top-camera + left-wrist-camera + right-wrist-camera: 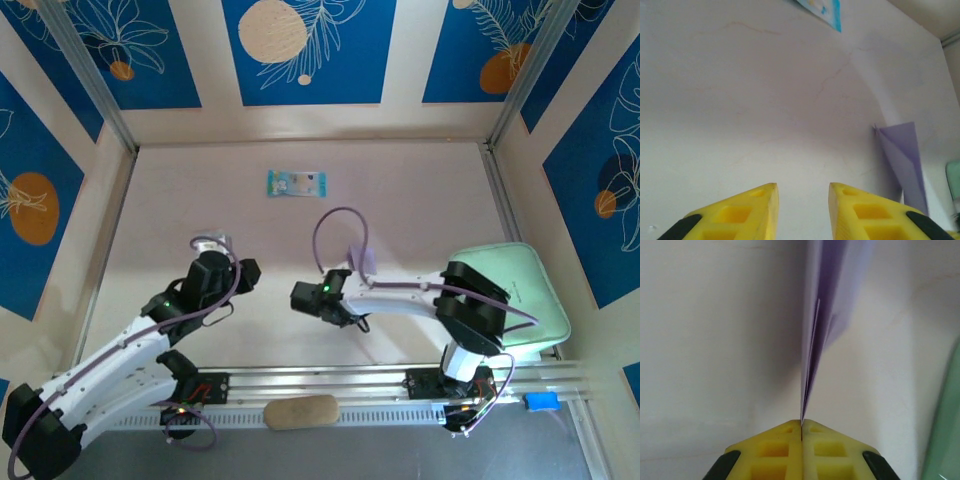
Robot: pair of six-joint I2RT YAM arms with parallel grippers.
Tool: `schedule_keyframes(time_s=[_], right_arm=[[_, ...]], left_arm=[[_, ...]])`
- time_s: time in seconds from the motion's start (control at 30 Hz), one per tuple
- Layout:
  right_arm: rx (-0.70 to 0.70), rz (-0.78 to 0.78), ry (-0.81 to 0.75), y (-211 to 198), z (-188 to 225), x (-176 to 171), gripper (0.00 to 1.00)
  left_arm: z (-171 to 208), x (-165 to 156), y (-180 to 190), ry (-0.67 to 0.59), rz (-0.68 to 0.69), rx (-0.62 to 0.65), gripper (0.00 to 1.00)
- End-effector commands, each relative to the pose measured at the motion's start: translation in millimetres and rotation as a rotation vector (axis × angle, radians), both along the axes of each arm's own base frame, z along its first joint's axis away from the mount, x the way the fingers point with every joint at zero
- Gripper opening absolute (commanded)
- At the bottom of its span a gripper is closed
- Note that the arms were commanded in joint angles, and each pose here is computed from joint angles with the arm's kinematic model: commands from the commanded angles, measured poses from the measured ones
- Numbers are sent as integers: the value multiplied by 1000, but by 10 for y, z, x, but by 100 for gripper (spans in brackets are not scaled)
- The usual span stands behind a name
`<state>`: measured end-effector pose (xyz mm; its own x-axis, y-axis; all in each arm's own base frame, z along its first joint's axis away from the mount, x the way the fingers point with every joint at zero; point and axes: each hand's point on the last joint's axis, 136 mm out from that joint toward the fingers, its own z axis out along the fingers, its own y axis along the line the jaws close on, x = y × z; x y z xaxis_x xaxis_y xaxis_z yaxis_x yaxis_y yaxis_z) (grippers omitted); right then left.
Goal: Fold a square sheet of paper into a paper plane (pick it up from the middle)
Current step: Turn over the paper at the center of the table, then perform the fifth fold on the wing at the bottom-center of the table.
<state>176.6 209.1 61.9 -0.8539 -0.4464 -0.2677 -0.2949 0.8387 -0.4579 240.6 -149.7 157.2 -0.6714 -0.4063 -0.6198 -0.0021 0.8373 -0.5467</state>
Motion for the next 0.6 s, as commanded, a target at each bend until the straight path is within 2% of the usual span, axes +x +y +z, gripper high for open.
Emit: schedule_keyframes(time_s=[0.0, 0.1, 0.2, 0.33, 0.43, 0.57], right_arm=[[114, 118, 97, 416, -120, -116, 11], [284, 161, 170, 687, -164, -217, 18], [490, 164, 217, 835, -72, -257, 33], [776, 118, 270, 846, 82, -211, 37], [957, 21, 284, 705, 149, -72, 33], [1136, -53, 327, 580, 175, 70, 18]], left_arm=[[-83, -22, 226, 5, 83, 56, 32], [-75, -38, 213, 5, 73, 45, 32], [-109, -44, 110, 18, 35, 13, 32], [-210, -39, -38, 65, -10, -21, 32], [-249, -21, -184, 90, -57, -51, 31], [-290, -2, -377, 128, -124, -84, 25]])
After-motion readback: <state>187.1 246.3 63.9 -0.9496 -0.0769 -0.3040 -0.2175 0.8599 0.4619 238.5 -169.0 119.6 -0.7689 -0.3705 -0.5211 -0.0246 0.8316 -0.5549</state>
